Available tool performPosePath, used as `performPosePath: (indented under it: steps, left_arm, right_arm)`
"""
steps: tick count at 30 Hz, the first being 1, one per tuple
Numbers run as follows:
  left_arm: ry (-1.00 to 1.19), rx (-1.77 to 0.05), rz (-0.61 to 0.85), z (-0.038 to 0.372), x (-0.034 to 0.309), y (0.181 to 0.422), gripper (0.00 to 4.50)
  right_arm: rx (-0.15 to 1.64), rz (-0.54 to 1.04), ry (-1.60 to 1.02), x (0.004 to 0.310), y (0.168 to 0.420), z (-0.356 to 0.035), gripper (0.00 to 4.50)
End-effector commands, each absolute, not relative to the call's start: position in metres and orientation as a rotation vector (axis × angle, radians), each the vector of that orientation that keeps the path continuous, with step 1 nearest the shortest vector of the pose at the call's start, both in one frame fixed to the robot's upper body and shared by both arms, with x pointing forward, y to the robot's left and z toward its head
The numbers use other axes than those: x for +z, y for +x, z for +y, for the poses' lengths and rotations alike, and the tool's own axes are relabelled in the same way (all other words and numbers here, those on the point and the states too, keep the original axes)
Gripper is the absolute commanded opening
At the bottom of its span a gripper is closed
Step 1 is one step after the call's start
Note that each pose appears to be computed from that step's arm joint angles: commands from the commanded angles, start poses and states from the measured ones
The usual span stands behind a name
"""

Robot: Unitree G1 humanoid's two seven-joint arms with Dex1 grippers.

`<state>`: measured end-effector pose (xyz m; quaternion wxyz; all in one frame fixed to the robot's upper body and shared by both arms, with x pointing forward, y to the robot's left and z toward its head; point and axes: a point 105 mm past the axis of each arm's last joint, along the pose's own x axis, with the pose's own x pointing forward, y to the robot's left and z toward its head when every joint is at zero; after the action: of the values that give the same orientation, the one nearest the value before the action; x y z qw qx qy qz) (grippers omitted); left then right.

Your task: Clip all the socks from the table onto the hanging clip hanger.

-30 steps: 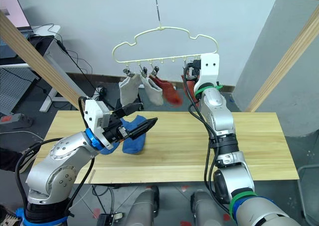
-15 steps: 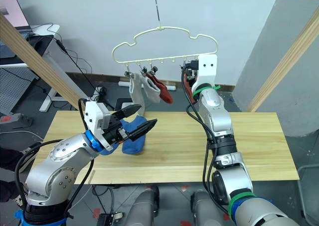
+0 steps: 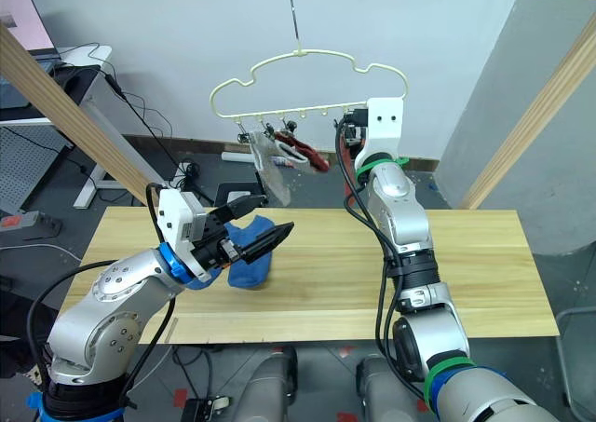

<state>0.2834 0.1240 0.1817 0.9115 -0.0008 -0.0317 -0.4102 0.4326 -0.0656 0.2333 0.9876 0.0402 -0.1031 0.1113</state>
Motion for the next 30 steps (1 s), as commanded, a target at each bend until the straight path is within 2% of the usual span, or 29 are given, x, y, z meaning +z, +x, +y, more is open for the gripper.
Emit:
performPosePath:
  steps: [1, 8, 11, 14, 18, 22, 26, 30]
  left_arm:
    - [0.015, -0.874, -0.113, 0.118, 0.192, 0.275, 4.50]
    - [0.015, -0.875, -0.110, 0.118, 0.190, 0.273, 4.50]
    - [0.012, -0.874, -0.107, 0.117, 0.190, 0.272, 4.50]
    - [0.010, -0.873, -0.105, 0.117, 0.189, 0.271, 4.50]
    - [0.003, -0.865, -0.101, 0.118, 0.188, 0.272, 4.50]
    - [0.005, -0.827, -0.052, 0.118, 0.175, 0.277, 4.50]
    - [0.108, -0.661, 0.102, 0.131, 0.135, 0.305, 4.50]
    - [0.205, -0.527, 0.194, 0.143, 0.102, 0.338, 4.50]
  right_arm:
    - [0.234, -0.312, 0.096, 0.264, 0.426, -0.062, 2.14]
    - [0.244, -0.315, 0.103, 0.265, 0.424, -0.060, 2.14]
    - [0.244, -0.309, 0.106, 0.263, 0.425, -0.059, 1.56]
    - [0.242, -0.306, 0.107, 0.262, 0.425, -0.060, 0.59]
    - [0.239, -0.308, 0.106, 0.264, 0.426, -0.063, 0.01]
    - [0.248, -0.298, 0.090, 0.264, 0.427, -0.069, 0.01]
    - [0.311, -0.266, 0.057, 0.261, 0.427, -0.072, 0.01]
    - [0.367, -0.226, 0.010, 0.254, 0.425, -0.076, 0.01]
